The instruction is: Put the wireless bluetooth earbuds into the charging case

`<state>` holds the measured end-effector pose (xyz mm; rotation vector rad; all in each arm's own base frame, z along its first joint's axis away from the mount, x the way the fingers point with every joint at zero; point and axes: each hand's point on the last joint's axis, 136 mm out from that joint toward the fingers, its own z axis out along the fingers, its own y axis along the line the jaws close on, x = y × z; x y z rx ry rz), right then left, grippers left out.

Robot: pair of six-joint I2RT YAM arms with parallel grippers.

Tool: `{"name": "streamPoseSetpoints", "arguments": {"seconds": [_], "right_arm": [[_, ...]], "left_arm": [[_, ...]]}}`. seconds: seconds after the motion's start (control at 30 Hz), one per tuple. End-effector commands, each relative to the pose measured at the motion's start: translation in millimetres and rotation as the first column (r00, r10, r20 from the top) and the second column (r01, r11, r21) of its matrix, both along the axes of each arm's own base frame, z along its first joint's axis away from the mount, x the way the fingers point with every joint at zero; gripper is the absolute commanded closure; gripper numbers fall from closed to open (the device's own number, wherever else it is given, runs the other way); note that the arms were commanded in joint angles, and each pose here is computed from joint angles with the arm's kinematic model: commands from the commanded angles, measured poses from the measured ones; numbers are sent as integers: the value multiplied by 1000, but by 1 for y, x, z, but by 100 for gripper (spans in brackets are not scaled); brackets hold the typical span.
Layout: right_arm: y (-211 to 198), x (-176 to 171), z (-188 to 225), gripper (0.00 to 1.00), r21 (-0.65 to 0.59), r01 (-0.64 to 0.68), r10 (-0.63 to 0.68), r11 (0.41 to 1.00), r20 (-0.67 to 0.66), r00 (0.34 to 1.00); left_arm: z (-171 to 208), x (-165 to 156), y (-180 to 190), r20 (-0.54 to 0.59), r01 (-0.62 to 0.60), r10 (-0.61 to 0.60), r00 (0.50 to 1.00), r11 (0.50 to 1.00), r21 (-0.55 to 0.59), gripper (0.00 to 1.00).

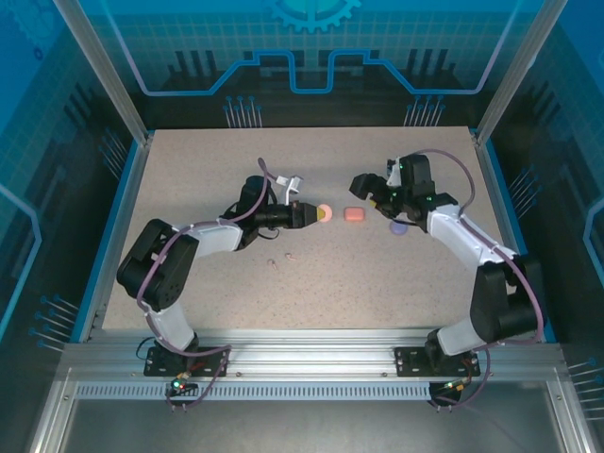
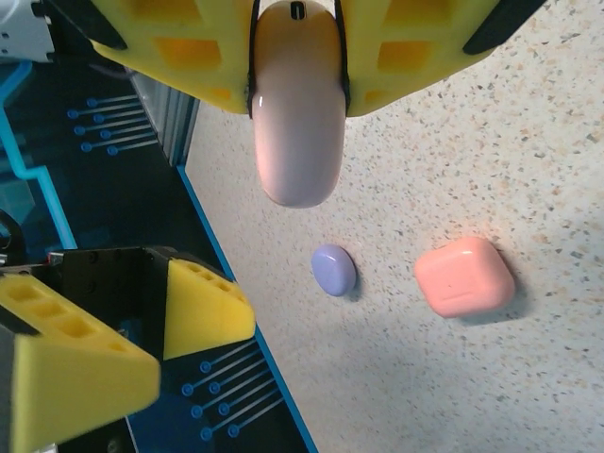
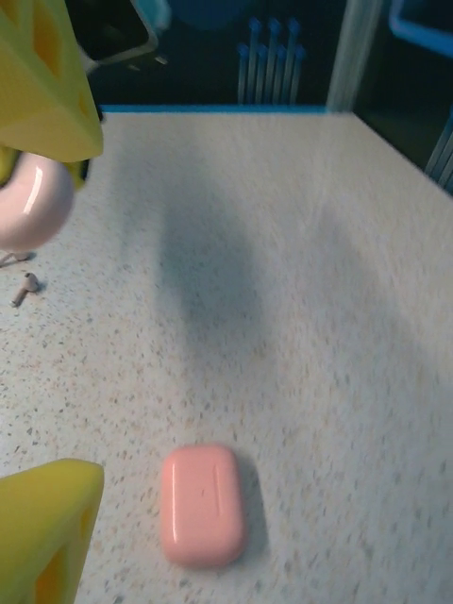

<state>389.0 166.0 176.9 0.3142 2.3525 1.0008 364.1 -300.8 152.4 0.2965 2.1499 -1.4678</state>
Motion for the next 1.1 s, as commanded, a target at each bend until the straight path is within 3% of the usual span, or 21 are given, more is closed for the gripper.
{"name": "streamPoseSetpoints", "arguments": {"seconds": [0.0, 0.17, 0.53, 0.8, 1.07], "right_arm": [[24, -9, 23, 17, 30, -212, 202, 977, 200, 959], [48, -27, 17, 17, 43, -338, 317, 940, 253, 914], [60, -34, -2, 20, 30, -383, 367, 923, 221, 903], [60, -37, -37, 22, 21, -375, 369, 927, 138, 919], [30, -20, -79, 28, 3, -250, 250, 968, 16, 968]], "left_arm": [[23, -8, 1, 43, 82, -83, 996, 997, 9, 96], [28, -5, -1, 38, 95, -95, 995, 995, 7, 96], [29, 0, -3, 36, 96, -96, 995, 995, 2, 97], [36, 1, -4, 51, 97, -97, 994, 995, -6, 97], [46, -5, -3, 70, 116, -115, 991, 993, -18, 100]]}}
